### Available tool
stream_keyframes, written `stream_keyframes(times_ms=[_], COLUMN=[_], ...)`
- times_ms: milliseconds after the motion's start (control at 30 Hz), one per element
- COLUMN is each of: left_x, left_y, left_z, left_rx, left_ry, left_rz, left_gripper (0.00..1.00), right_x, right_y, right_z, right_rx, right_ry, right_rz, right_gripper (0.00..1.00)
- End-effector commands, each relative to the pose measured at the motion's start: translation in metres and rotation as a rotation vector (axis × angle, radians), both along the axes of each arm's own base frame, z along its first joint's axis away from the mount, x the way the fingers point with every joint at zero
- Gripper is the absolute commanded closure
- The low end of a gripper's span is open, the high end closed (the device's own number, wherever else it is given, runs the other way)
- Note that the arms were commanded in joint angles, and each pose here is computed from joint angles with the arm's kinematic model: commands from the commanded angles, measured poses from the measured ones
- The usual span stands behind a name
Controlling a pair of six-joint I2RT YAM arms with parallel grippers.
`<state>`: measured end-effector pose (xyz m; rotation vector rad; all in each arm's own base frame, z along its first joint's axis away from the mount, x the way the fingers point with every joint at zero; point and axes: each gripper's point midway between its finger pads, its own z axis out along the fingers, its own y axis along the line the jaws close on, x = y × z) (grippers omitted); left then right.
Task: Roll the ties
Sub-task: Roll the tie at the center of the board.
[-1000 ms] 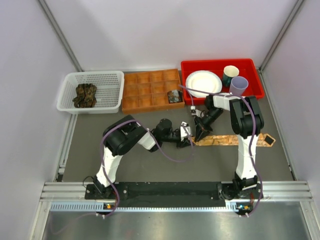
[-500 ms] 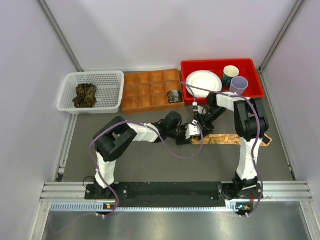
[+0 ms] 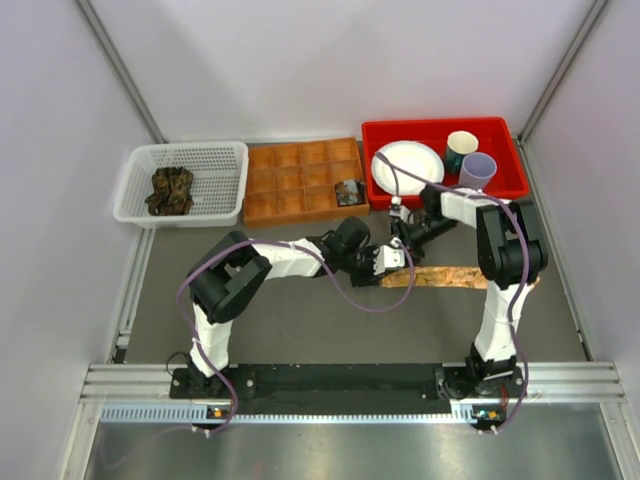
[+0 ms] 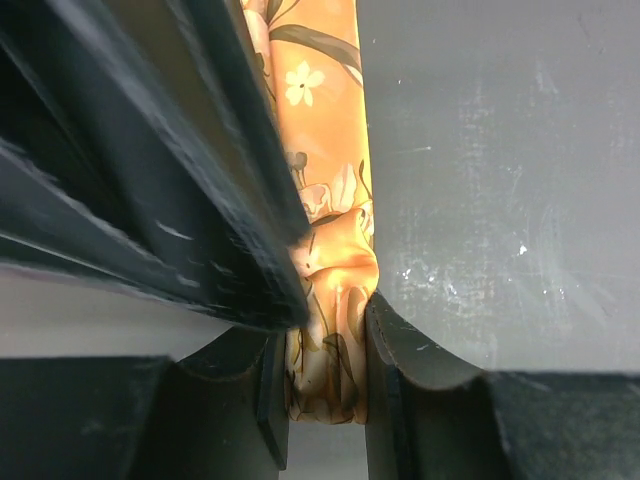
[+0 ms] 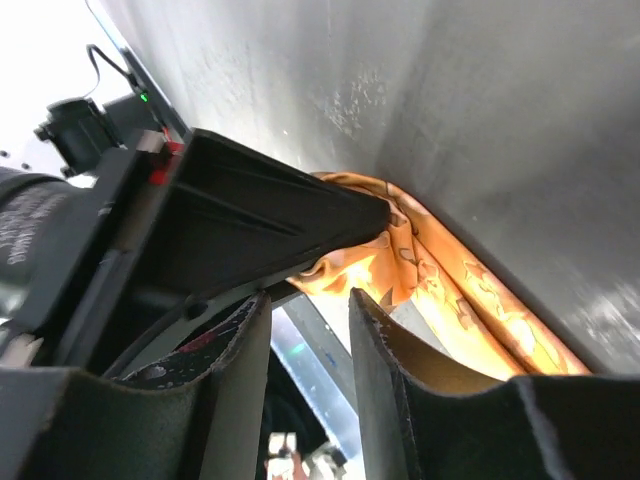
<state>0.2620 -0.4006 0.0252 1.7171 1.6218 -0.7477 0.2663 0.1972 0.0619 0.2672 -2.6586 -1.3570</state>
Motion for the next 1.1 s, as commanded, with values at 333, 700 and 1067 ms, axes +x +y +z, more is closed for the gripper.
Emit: stream_keyframes(times_ms=[333, 700, 1067], left_x=[-0.019, -0.025, 0.000], left_y=[0.034, 0.037, 0.013], left_z=[-0.044, -0.048, -0.006], left_rx=[0.173, 0.168, -0.202], left_ry=[0.119, 0.182, 0.166], left_rz=[0.025, 0.039, 0.115], left_gripper=[0.91, 0.62, 0.31], right_x=[0.006, 0.008, 0.013], right_y=[0.027, 0.000, -0.037], right_z=[-0.022, -0.048, -0.075], right_rx=[0.060, -0.086, -0.322], right_ry=[-0.011, -0.030, -0.032], right_rz=[-0.029, -0.071, -0.101], right_gripper=[0.67, 1.00, 1.00])
